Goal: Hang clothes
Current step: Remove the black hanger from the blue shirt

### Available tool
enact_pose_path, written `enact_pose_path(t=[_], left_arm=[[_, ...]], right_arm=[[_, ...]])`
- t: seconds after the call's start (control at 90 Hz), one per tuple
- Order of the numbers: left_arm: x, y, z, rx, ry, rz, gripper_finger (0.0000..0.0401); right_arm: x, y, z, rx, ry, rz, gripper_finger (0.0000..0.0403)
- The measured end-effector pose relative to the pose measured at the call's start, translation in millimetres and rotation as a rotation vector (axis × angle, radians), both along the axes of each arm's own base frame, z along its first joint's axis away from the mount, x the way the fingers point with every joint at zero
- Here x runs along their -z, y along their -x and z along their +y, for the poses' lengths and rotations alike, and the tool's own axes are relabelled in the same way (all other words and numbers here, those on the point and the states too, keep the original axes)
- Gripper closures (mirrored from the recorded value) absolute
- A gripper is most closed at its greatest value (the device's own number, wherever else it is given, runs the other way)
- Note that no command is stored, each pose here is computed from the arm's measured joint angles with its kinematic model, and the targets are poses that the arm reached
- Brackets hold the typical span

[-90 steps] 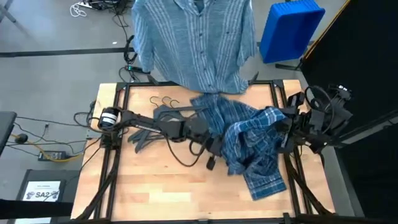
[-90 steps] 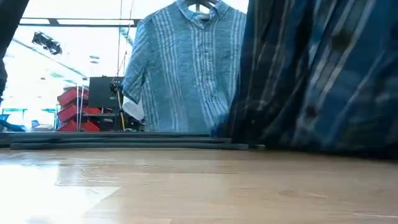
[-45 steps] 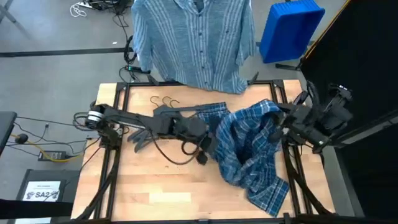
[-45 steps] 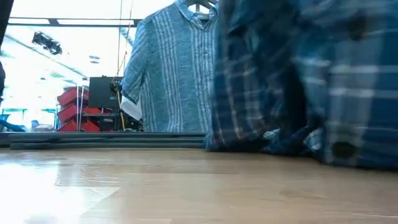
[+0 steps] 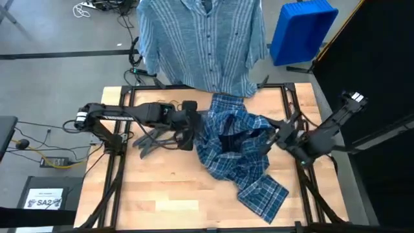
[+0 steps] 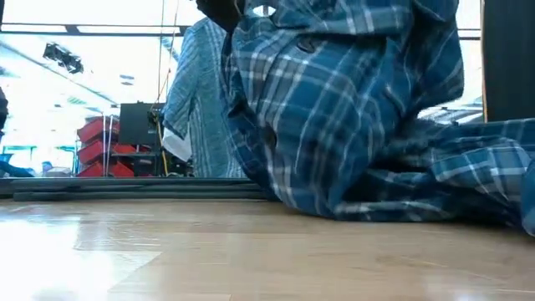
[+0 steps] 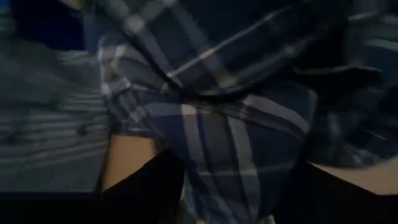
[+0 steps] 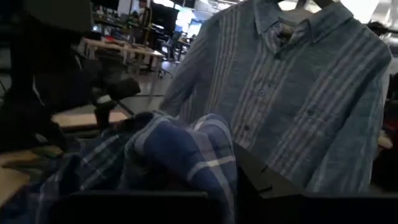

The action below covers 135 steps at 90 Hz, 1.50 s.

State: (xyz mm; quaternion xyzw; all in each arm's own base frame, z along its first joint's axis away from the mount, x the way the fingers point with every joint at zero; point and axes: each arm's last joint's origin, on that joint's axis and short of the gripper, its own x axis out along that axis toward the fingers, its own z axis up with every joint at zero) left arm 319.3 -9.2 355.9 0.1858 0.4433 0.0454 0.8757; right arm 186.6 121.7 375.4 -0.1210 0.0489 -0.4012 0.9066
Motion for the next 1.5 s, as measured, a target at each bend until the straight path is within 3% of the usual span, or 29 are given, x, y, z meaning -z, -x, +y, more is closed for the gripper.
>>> enact_pose_path(t=[0.144,0.311,0.478,0.567,0.711,0.833,0.922,1.056,1.211,1.322,1.422,1.5], left_arm=[[0,1,7,-0.034,-0.022,0.007,0.0227],[4,-1,14,-0.075,-0.01,0.011,0.0227],[15,-6,12,-0.048,0.039,-0.014,0.0227],[17,-7,12,-0.036,0.052,-0.021,0.0227],[21,-10,12,-0.03,0.05,-0.053,0.0227],[20,-11,12,-0.019,0.041,-0.056,0.0227],[20,-10,13,-0.016,0.035,-0.051,0.0227],[19,-6,21,-0.023,0.011,-0.001,0.0227],[10,11,35,-0.121,-0.083,0.127,0.0226],[-3,24,42,-0.142,-0.091,0.112,0.0226],[-19,45,49,-0.13,-0.137,0.104,0.0226],[-38,66,58,-0.186,-0.155,0.023,0.0226]], right_arm=[[17,-4,7,-0.041,0.017,0.012,0.0403],[48,-20,9,-0.283,0.014,-0.021,0.0403],[98,-41,-10,-0.41,-0.163,0.026,0.0403],[129,-42,-28,-0.326,-0.319,0.12,0.0403],[162,-25,-57,-0.032,-0.537,0.207,0.0403],[175,-9,-73,0.157,-0.696,0.259,0.0403],[178,-5,-76,0.193,-0.783,0.299,0.0394],[179,-10,-73,0.1,-0.858,0.371,0.0348],[170,-16,-65,-0.029,-0.983,0.453,0.0261],[156,-22,-61,-0.097,-0.985,0.465,0.0197],[141,-22,-66,-0.047,-0.975,0.482,0.0151],[127,-25,-71,-0.019,-0.959,0.449,0.0127]])
